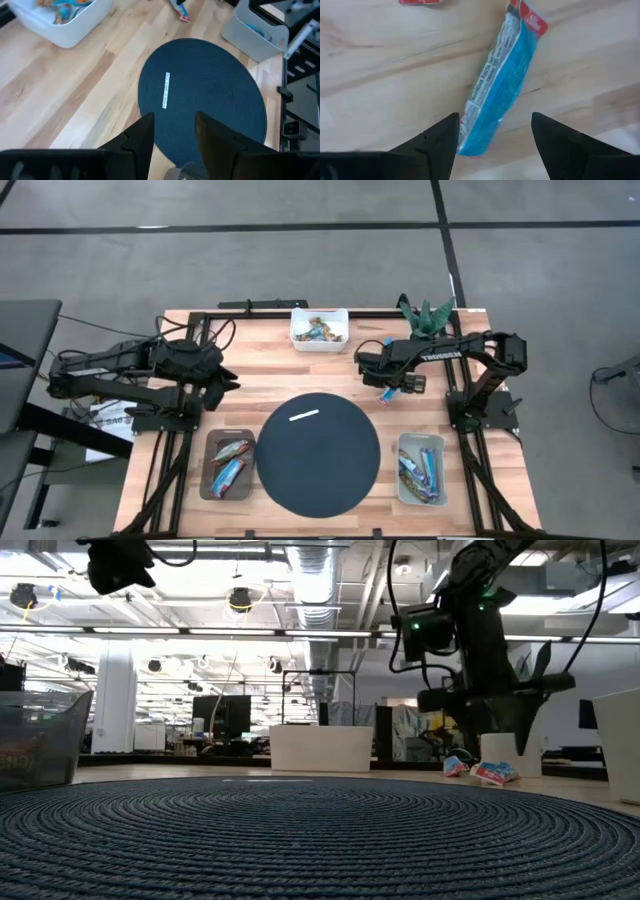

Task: Pick and place Granola Bars by type
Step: Put the red granola bar into the black bin

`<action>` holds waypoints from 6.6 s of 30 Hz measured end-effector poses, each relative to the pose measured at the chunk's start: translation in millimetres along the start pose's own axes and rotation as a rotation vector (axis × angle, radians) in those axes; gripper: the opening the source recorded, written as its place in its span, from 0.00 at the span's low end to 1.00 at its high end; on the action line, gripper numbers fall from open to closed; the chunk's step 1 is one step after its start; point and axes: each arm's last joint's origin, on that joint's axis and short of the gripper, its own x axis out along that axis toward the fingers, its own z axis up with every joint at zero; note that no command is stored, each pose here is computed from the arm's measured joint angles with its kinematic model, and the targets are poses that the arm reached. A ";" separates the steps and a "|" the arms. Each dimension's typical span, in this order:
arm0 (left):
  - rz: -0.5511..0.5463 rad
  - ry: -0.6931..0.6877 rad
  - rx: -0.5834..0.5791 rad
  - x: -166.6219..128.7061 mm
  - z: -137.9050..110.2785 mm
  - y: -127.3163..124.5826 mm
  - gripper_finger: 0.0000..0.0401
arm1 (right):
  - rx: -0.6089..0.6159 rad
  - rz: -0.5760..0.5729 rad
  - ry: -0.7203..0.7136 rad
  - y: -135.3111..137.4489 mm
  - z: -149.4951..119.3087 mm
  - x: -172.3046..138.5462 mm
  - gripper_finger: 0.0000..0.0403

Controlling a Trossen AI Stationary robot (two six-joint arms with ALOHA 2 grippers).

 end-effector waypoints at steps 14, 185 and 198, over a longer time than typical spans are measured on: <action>-0.048 0.004 0.052 -0.2 0.9 -1.9 0.33 | 0.198 0.015 0.016 4.9 -1.5 19.6 0.59; -0.328 -0.529 -0.082 42.2 79.4 -40.5 0.15 | -1.241 1.498 -0.293 105.5 -54.5 -210.1 0.38; -0.500 -0.013 -0.240 7.8 29.4 -27.4 0.15 | -1.287 1.383 -0.202 94.8 -34.8 -217.2 0.65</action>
